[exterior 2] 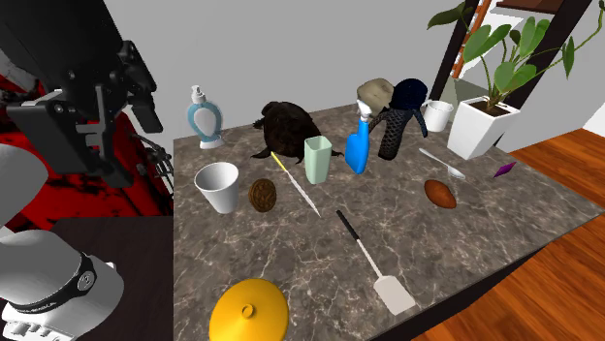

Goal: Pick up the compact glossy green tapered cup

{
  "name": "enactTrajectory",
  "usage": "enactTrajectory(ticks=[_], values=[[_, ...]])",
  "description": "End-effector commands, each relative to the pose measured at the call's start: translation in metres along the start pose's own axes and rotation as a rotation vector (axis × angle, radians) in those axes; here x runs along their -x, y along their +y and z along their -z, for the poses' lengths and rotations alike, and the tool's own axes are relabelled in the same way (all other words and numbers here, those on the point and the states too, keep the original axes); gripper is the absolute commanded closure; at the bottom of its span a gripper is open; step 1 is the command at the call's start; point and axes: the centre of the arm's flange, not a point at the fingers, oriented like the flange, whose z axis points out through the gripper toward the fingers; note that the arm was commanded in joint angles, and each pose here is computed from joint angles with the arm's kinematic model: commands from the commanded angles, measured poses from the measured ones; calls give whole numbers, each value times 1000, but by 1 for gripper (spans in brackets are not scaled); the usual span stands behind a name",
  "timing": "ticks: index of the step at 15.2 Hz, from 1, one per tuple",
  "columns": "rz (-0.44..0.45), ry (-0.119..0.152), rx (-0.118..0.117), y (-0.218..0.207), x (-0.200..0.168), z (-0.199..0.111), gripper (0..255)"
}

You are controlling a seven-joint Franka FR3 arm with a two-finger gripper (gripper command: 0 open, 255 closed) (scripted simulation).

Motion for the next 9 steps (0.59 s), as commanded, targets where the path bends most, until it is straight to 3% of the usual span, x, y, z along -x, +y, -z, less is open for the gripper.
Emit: enactTrajectory(ticks=[1, 9], values=[[0, 0, 0, 0, 0, 0, 0], [8, 7, 16, -71, -58, -54, 0]])
